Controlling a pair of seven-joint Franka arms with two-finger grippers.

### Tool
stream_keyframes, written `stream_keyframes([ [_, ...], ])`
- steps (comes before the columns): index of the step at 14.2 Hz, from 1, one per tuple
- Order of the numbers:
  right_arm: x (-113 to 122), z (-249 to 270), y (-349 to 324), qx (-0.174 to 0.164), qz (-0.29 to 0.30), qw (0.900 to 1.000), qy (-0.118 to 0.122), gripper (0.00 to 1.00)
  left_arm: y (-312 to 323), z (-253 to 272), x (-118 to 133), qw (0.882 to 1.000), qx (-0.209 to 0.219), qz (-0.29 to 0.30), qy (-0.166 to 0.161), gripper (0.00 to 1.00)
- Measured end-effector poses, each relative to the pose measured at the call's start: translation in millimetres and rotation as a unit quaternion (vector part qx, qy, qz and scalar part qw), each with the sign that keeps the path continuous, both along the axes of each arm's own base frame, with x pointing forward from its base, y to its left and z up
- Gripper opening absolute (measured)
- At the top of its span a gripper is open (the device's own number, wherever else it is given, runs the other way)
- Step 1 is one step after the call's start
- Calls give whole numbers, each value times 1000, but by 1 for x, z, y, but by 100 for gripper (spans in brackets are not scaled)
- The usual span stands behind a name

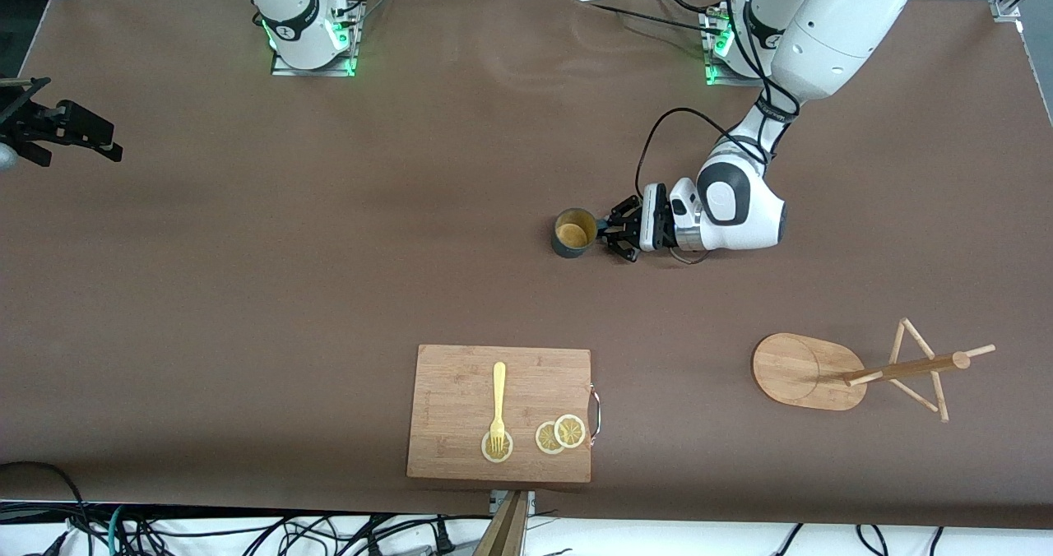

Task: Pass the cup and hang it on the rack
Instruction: 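Lift the mug by the handle with the left gripper toward the rack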

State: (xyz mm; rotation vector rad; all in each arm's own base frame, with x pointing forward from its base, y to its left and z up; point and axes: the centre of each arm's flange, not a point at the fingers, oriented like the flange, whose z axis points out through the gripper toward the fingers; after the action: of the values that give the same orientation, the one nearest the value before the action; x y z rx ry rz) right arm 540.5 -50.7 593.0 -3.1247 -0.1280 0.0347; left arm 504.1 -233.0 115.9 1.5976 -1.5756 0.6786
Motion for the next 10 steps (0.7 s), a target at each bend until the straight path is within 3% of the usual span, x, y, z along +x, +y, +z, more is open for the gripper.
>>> stream_keyframes([
  [3, 0, 0, 2, 0, 1, 1000, 0, 100, 14, 7, 12, 999, -14, 30, 31, 20],
  [6, 0, 0, 2, 0, 2, 1000, 0, 100, 42, 40, 34, 989, -53, 78, 118, 20],
  [8, 0, 0, 2, 0, 2, 1000, 0, 100, 69, 68, 46, 972, -77, 114, 188, 20],
  [10, 0, 0, 3, 0, 2, 1000, 0, 100, 105, 96, 56, 949, -104, 144, 261, 20],
])
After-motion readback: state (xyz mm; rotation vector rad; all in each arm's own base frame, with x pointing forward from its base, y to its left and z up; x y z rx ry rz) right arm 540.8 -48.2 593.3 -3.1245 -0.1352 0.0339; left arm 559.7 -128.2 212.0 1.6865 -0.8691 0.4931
